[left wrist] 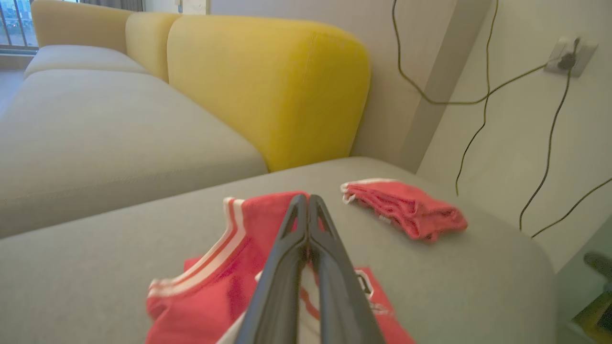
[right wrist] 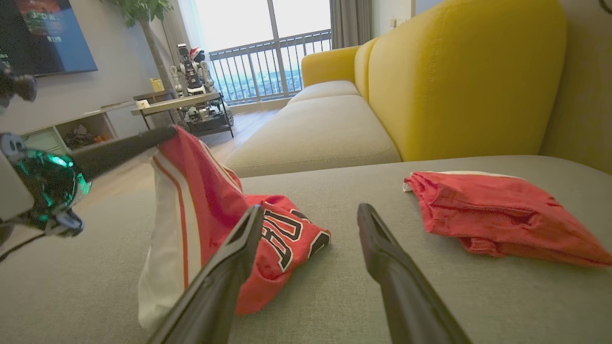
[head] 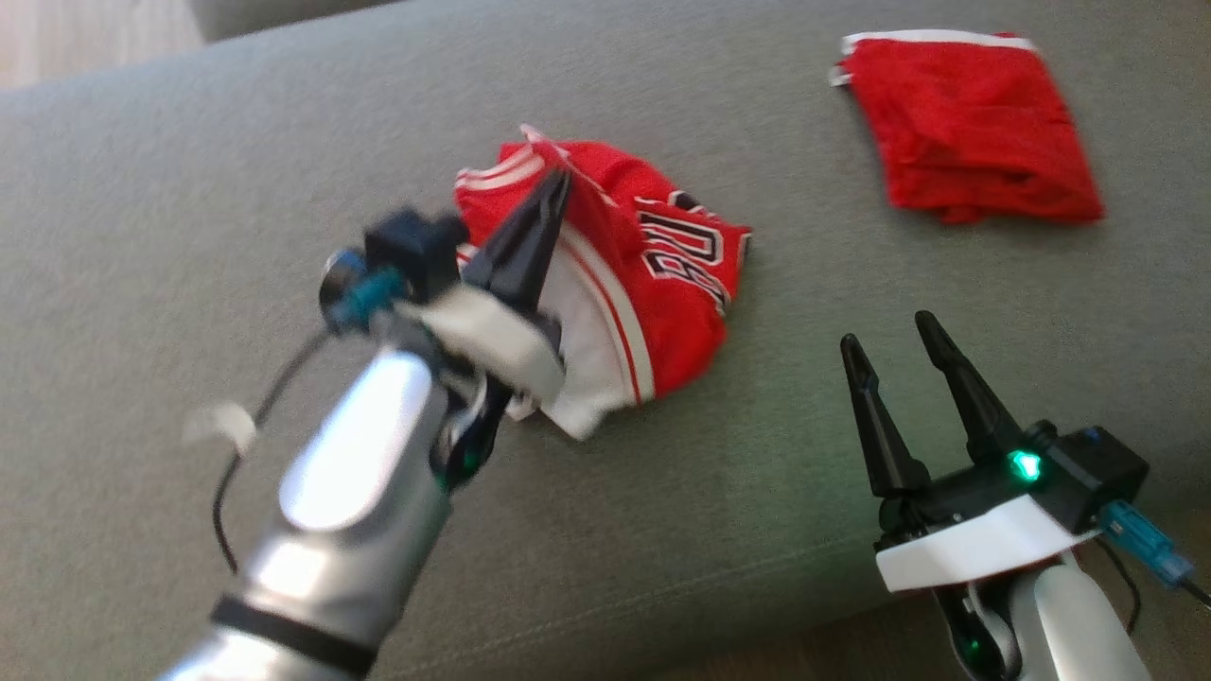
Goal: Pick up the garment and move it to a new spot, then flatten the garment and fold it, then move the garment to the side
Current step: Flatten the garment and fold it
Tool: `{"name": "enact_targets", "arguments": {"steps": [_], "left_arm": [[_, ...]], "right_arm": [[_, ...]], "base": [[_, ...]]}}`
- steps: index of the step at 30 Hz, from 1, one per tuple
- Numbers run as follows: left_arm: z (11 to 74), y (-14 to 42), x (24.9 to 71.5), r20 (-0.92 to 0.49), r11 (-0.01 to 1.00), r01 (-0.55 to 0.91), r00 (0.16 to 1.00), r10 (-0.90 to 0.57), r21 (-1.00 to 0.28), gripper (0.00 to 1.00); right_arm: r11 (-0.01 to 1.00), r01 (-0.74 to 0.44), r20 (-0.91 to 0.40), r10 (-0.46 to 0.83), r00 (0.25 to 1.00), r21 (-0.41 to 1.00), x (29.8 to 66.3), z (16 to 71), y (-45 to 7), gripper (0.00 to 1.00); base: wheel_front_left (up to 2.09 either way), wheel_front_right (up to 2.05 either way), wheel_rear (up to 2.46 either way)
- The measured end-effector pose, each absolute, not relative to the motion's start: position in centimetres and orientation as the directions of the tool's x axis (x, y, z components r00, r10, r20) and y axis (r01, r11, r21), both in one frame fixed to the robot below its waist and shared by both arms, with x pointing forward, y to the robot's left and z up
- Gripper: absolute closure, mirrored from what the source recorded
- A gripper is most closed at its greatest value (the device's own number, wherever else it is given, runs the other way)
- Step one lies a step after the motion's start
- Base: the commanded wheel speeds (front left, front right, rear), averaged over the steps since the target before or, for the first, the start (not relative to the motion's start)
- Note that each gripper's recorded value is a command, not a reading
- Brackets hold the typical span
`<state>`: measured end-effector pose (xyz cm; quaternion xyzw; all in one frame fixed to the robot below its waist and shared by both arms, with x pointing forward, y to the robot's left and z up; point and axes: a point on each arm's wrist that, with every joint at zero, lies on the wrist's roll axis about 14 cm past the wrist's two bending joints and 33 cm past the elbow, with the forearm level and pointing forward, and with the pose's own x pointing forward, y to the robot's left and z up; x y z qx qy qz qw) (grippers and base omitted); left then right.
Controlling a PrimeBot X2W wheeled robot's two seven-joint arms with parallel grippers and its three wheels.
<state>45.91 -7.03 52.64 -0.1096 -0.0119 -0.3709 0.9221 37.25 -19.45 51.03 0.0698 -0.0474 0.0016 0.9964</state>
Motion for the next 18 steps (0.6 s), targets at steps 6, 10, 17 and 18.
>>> {"name": "enact_targets", "arguments": {"steps": [6, 10, 17, 18], "left_arm": [[64.8, -11.3, 46.1, 0.331, 0.546, 0.8, 0.6, -0.728, -0.251, 1.0], [72.6, -13.2, 44.9, 0.462, 0.457, 0.856, 0.515, -0.722, -0.24, 1.0], [85.4, -14.1, 42.9, 0.664, 0.412, 0.897, 0.406, -0.628, -0.159, 1.0], [87.1, -13.8, 42.6, 0.692, 0.416, 0.898, 0.391, -0.607, -0.143, 1.0]], "right_arm": [[0.986, 0.042, 0.152, -0.067, 0.986, 0.16, 35.3, 53.1, -21.3, 0.0], [0.982, 0.076, 0.189, -0.109, 0.976, 0.174, 33.9, 54.3, -22.5, 0.0], [0.974, 0.122, 0.227, -0.164, 0.96, 0.189, 32.0, 55.5, -24.0, 0.0], [0.974, 0.123, 0.229, -0.166, 0.959, 0.189, 31.9, 55.5, -24.1, 0.0]], "base": [[0.0, 0.0, 0.0], [0.0, 0.0, 0.0], [0.0, 0.0, 0.0], [0.0, 0.0, 0.0]]}}
